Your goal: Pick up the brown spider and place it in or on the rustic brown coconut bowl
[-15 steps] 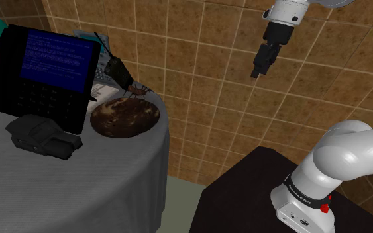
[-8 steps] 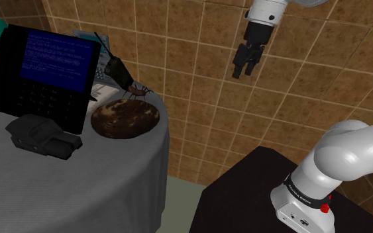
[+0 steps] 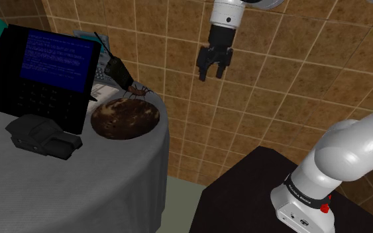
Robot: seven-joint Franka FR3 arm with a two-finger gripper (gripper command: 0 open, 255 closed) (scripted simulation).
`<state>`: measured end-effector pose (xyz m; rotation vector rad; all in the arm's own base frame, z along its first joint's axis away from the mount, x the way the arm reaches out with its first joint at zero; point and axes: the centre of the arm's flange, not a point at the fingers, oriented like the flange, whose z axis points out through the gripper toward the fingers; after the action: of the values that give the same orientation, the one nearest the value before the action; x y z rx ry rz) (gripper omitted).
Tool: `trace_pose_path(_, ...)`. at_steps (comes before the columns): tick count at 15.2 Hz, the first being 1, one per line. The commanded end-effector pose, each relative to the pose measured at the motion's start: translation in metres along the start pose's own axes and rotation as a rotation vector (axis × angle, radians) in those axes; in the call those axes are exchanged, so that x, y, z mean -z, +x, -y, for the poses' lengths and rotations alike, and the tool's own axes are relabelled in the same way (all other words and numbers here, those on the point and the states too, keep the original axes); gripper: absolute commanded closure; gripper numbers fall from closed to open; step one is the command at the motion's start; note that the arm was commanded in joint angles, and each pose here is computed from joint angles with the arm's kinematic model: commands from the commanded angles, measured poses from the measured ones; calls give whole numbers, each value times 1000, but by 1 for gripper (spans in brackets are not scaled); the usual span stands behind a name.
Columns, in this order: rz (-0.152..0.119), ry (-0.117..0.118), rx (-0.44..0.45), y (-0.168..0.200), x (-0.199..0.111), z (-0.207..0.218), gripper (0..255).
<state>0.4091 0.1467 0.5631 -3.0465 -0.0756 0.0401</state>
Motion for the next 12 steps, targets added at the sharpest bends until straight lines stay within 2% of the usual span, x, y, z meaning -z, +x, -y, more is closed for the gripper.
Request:
trace_pose_path(1,8,2,-18,18,-5,17,0)
trace_pose_path(12,52,6,-108,121,-39,119,0)
